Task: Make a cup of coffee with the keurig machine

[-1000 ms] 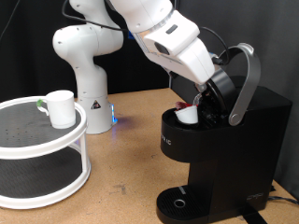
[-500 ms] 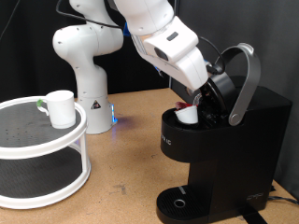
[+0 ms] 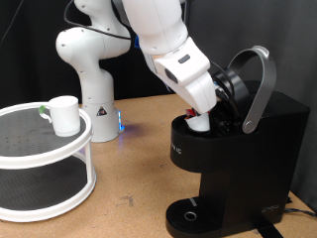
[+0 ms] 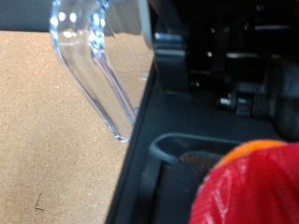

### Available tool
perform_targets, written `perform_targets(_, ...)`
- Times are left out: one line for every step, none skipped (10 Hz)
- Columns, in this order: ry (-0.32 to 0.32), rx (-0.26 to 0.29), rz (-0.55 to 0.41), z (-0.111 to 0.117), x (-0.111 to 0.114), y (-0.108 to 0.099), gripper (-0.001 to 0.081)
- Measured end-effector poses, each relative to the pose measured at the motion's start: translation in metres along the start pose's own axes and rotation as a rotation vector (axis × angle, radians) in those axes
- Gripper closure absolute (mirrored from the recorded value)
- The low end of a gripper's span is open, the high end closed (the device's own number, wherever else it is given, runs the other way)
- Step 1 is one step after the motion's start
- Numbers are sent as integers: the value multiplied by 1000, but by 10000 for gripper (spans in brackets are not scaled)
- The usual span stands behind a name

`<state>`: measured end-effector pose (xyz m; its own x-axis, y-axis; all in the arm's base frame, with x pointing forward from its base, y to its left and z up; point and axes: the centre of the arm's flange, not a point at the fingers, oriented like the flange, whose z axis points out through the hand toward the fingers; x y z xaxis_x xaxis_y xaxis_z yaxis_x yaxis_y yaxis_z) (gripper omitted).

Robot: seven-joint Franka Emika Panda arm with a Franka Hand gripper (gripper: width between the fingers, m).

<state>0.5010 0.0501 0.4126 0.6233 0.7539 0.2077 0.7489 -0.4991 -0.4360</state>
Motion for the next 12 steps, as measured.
perform_targets(1, -7, 4, 3, 0, 3, 6)
perform_targets(2, -15, 8, 5, 0, 5, 6)
perform_targets(7, -22, 13, 7, 0, 8, 6)
perform_targets(15, -29, 18, 9, 1, 11, 6)
perform_targets(21, -31, 21, 9, 2, 12, 6)
perform_targets(27, -34, 23, 9, 2, 13, 6)
perform_targets(33, -37, 24, 9, 3, 13, 6)
perform_targets(36, -36, 26, 9, 3, 14, 6)
perform_targets(36, -35, 27, 9, 2, 14, 6)
perform_targets(33, -31, 27, 10, 2, 14, 6)
perform_targets(31, -28, 27, 11, 2, 15, 6)
perform_targets(27, -24, 27, 12, 1, 15, 6)
